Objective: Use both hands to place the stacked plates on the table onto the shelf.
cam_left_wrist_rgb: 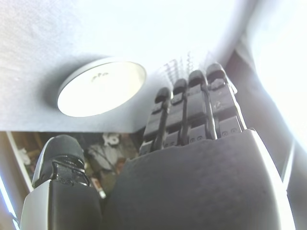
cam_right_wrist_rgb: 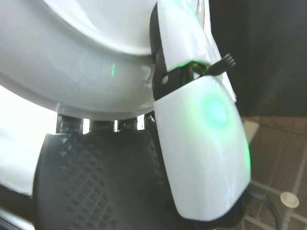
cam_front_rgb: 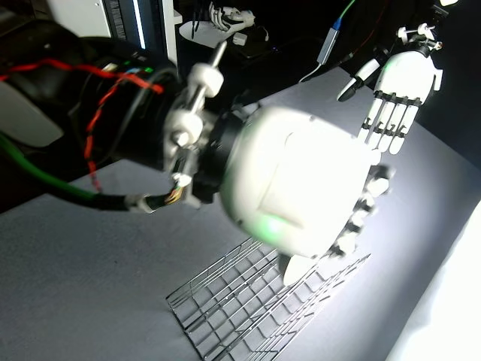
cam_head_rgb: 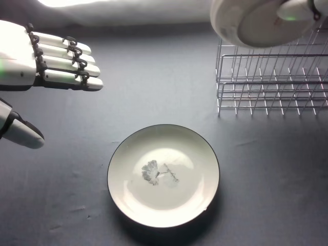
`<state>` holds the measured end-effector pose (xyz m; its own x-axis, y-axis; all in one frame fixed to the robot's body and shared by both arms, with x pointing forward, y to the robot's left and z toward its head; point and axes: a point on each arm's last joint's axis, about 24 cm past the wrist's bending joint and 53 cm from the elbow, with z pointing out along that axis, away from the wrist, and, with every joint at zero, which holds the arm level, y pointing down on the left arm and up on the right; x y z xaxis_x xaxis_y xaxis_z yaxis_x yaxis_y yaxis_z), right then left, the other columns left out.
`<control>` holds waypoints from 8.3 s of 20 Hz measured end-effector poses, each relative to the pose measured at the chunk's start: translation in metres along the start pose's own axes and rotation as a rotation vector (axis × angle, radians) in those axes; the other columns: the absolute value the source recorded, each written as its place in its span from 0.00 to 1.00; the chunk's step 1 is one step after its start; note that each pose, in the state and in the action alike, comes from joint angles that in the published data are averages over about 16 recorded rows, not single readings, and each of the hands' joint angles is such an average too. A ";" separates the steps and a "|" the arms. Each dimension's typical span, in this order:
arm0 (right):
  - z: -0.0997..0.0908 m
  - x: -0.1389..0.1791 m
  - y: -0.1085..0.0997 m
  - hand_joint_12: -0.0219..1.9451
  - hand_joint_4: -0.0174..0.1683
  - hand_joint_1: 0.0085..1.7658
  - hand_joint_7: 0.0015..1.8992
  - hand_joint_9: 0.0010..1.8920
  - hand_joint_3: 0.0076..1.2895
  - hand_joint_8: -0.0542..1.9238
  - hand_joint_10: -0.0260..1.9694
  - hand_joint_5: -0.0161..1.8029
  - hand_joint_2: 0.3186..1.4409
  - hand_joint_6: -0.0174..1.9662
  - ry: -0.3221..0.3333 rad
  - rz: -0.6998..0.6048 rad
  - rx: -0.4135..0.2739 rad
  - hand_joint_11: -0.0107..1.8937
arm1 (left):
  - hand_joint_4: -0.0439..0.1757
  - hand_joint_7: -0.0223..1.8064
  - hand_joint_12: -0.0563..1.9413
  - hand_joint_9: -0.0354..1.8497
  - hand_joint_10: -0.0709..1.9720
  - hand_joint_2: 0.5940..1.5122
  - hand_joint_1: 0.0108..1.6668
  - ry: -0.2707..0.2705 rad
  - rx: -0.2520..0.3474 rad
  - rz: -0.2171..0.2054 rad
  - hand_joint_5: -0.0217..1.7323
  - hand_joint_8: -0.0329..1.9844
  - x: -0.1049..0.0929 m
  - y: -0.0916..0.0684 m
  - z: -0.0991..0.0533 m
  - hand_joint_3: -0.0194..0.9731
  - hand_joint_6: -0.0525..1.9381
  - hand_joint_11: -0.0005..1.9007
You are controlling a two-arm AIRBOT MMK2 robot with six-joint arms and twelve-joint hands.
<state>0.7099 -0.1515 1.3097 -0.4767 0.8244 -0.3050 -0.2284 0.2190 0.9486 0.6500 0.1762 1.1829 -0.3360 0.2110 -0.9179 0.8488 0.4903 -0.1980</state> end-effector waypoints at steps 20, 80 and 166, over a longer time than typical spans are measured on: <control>-0.019 -0.021 -0.080 0.83 0.06 0.76 0.47 0.46 0.00 0.54 0.65 0.43 0.68 0.63 -0.038 -0.088 0.101 0.44 | 0.21 0.02 0.03 0.03 0.04 0.56 0.00 0.123 0.082 -0.088 0.02 0.02 0.062 -0.036 0.033 0.04 0.03 0.01; -0.061 0.262 -0.060 0.03 0.08 0.87 0.01 0.01 0.01 0.04 0.01 0.02 0.65 0.02 0.681 -0.735 -0.279 0.02 | 0.18 0.00 0.03 0.03 0.05 0.53 0.00 0.293 -0.007 -0.152 0.01 0.00 0.159 -0.044 0.047 0.04 0.01 0.01; -0.028 0.092 0.039 0.73 0.05 0.78 0.49 0.50 0.00 0.55 0.61 0.47 0.62 0.56 0.147 0.056 -0.143 0.49 | 0.20 0.02 0.03 0.03 0.04 0.51 0.00 0.002 -0.113 -0.042 0.02 0.02 0.008 -0.007 -0.052 0.04 0.03 0.01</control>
<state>0.6328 -0.0818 1.3167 -0.6087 0.7458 -0.2707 -0.3107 0.0899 0.9463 0.6200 0.2188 1.1952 -0.3715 0.1900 -0.9088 0.7826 0.5907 -0.1964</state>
